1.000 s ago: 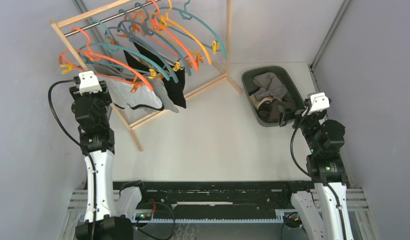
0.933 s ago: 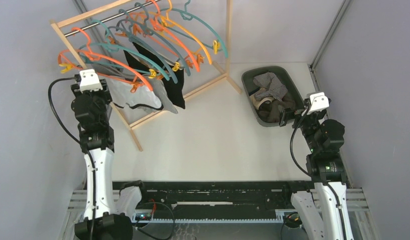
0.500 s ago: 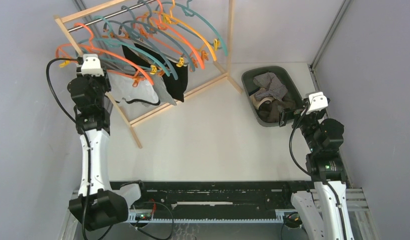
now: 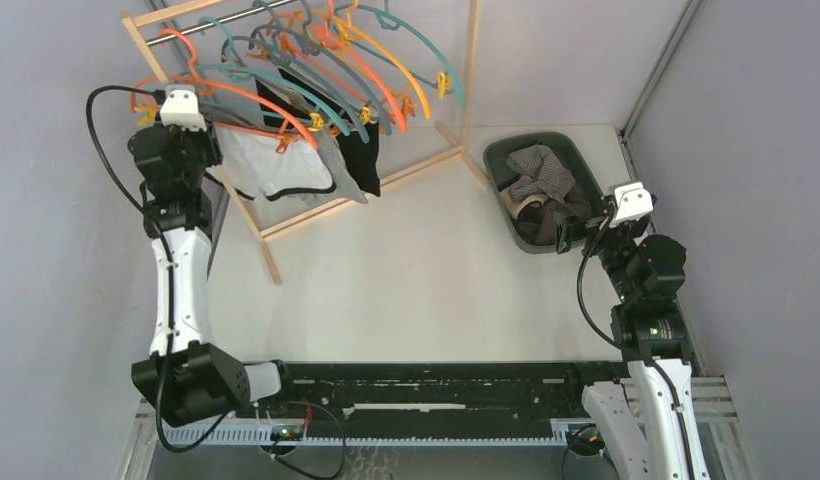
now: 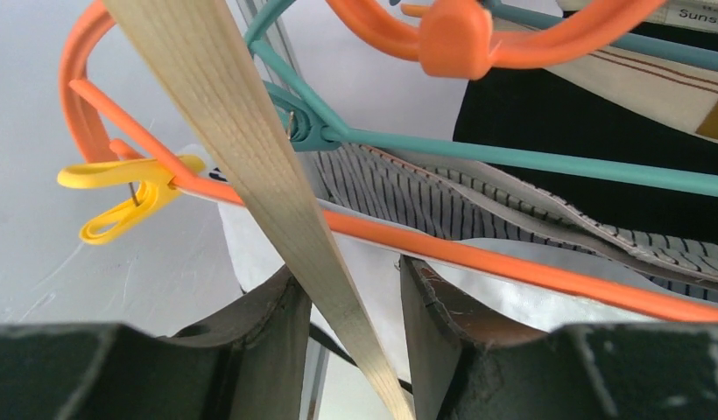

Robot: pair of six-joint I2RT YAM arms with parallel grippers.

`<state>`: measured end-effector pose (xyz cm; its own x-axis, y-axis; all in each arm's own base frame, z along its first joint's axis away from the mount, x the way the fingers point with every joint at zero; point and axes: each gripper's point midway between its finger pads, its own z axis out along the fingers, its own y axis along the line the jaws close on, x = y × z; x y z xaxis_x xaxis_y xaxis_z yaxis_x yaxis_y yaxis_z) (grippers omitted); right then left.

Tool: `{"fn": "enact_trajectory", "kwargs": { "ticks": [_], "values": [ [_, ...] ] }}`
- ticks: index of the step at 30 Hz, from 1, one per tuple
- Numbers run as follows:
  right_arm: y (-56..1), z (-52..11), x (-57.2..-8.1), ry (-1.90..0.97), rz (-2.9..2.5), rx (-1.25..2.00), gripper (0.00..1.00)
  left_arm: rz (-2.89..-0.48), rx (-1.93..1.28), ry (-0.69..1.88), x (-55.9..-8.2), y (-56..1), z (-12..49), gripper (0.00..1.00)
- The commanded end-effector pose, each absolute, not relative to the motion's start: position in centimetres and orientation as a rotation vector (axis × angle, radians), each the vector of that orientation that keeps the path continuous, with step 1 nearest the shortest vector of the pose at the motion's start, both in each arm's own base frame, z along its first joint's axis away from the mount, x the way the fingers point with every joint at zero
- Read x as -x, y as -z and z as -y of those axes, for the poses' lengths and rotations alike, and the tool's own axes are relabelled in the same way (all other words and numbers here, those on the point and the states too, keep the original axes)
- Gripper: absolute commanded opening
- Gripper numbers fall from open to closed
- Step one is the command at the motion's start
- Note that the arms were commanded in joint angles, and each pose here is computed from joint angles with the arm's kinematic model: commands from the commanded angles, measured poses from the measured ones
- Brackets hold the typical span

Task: Remove the underwear clipped to the hanger
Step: Pick up the hanger from the clothesline.

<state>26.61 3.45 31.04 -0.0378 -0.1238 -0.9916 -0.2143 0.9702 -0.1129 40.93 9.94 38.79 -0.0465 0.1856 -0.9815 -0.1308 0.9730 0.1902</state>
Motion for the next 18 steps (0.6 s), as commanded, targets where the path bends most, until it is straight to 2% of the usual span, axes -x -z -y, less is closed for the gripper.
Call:
{"fn": "enact_trajectory", "kwargs": {
  "ticks": [1,4,10,13,18],
  "values": [
    [-31.6,-3.7,-26.8,-0.073,-1.587,0.286,1.00,-1.430,-0.141,-0.137,-41.4,-45.5,-6.7,0.45],
    [-31.6,-3.7,-26.8,-0.074,-1.587,0.288,1.00,-1.426,-0.108,-0.152,-40.0,-45.8,-6.9,0.49],
    [-31.5,-4.0,-26.7,-0.088,-1.587,0.302,1.00,-1.415,-0.017,-0.210,-33.8,-45.9,-6.9,0.64],
    [-31.5,-4.1,-26.7,-0.092,-1.589,0.307,1.00,-1.428,-0.013,-0.172,-31.6,-46.1,-5.5,0.71],
    [-31.5,-4.2,-26.7,-0.092,-1.590,0.309,1.00,-1.453,-0.006,-0.048,-29.0,-47.4,-2.0,0.75]
  ]
}}
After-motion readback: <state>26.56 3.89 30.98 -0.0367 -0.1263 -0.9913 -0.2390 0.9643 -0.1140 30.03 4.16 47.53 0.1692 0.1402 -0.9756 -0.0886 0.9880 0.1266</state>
